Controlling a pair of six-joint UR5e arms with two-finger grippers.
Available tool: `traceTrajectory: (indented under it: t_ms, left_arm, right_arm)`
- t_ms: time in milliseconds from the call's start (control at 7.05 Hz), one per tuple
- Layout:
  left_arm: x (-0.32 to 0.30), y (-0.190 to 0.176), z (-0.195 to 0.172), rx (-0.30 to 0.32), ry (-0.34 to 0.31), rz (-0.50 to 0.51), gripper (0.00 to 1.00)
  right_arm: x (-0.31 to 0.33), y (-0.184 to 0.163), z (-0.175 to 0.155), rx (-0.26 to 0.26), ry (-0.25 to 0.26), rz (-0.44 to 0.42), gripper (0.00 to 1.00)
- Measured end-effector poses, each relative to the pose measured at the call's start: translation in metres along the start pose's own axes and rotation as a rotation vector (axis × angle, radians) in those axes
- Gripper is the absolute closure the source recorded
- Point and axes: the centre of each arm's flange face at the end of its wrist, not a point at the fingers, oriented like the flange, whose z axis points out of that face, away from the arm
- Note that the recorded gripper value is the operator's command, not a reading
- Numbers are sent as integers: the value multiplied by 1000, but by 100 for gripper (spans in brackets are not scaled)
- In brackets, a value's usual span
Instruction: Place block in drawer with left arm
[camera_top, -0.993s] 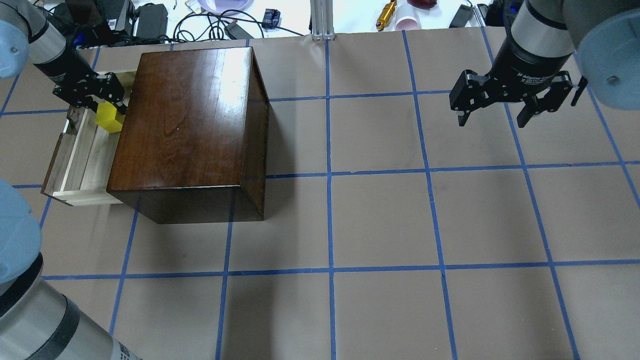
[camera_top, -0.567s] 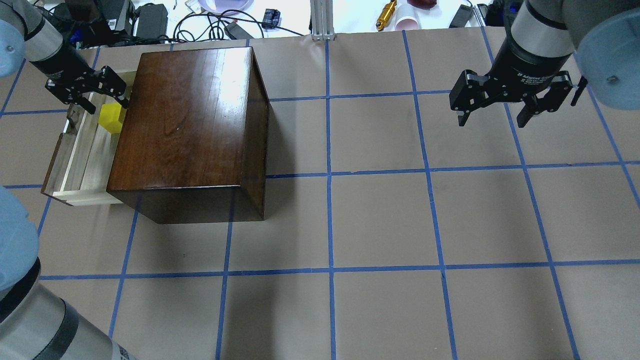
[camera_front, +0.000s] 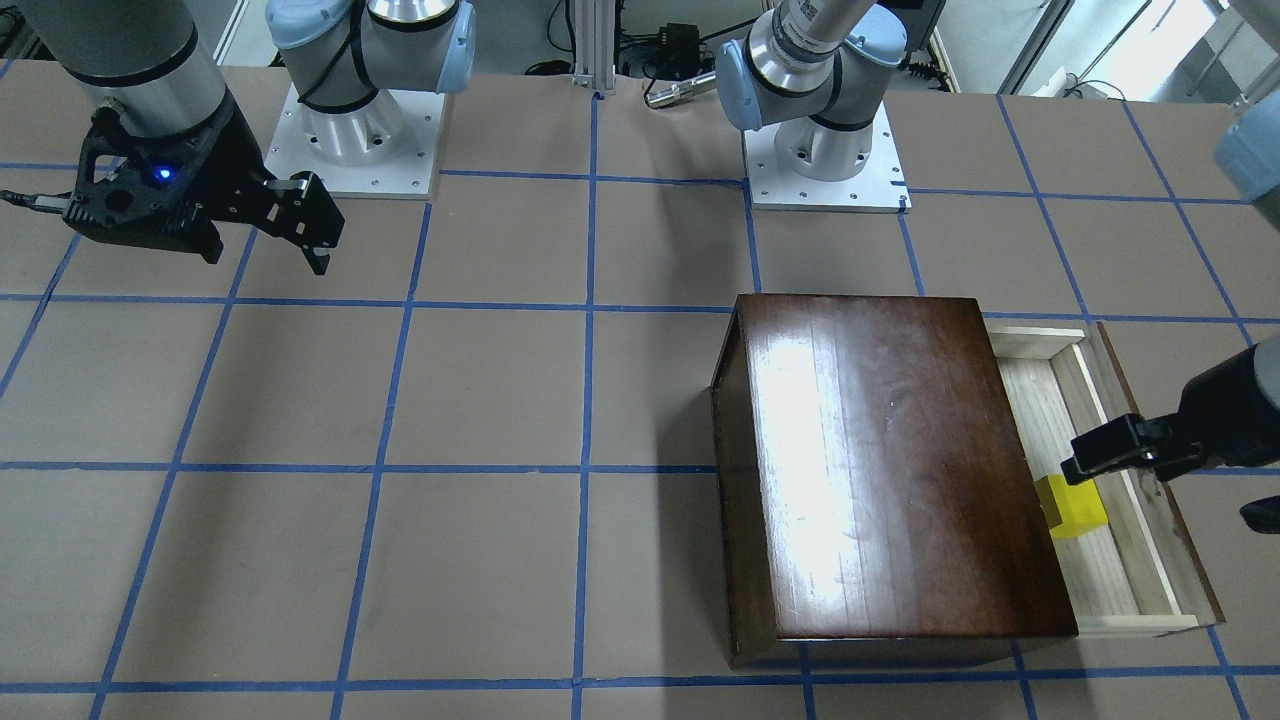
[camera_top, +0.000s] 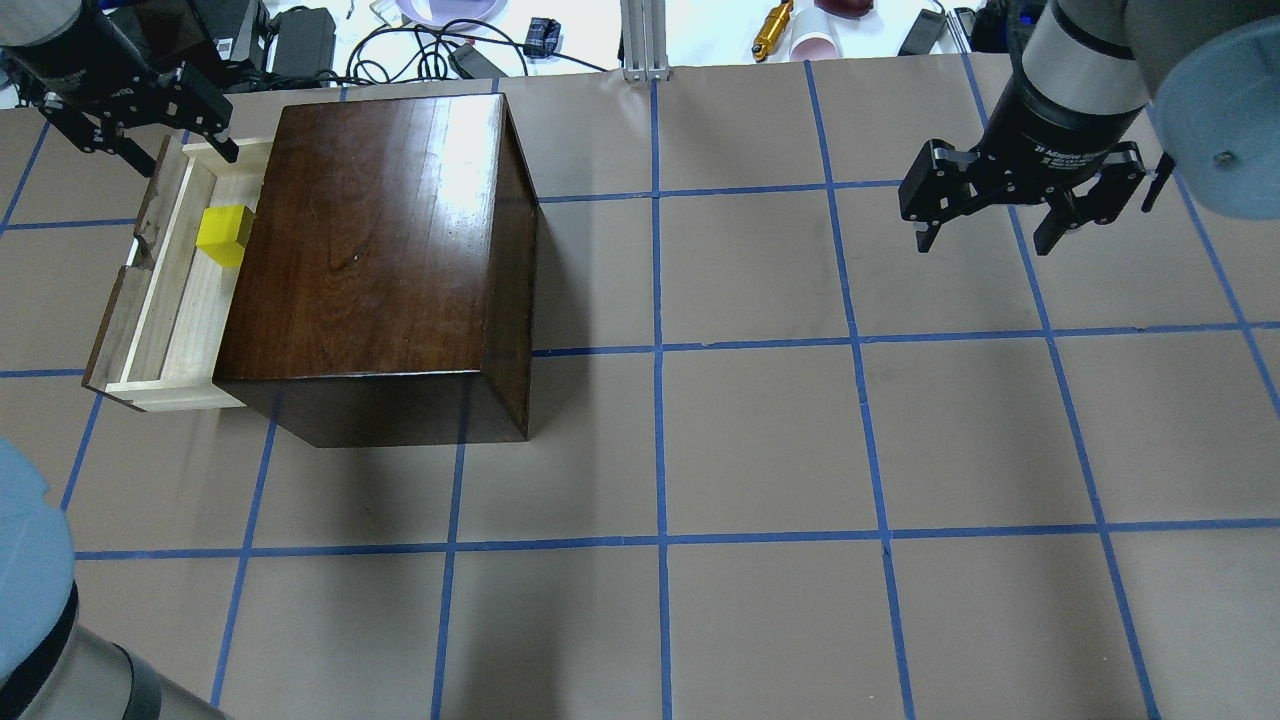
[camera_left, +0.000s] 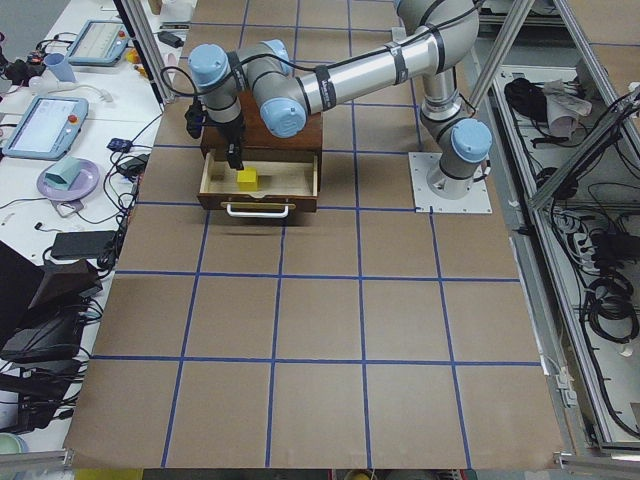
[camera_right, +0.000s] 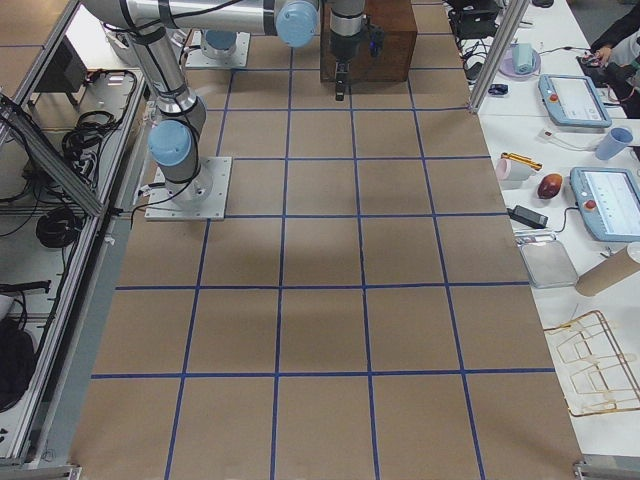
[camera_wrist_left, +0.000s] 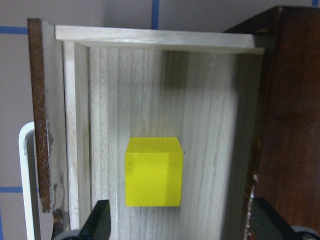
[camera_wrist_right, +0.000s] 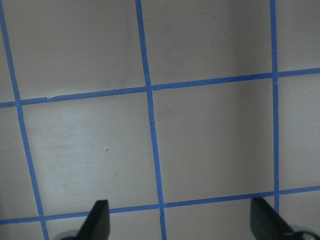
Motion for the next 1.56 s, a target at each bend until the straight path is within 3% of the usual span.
traceTrajectory:
  t_ms: [284, 709, 1276, 1560]
  left_arm:
    - [55, 19, -28, 1, -31, 35, 0]
    - [144, 55, -21, -33, -39, 96, 0]
    - [174, 126, -4, -77, -37, 99, 0]
    - [187, 144, 1, -81, -64, 105, 0]
  right_arm:
    - [0, 0, 0, 0, 0, 0, 0]
    - [0, 0, 0, 0, -1, 0, 0]
    - [0, 0, 0, 0, 0, 0, 0]
    - [0, 0, 0, 0, 0, 0, 0]
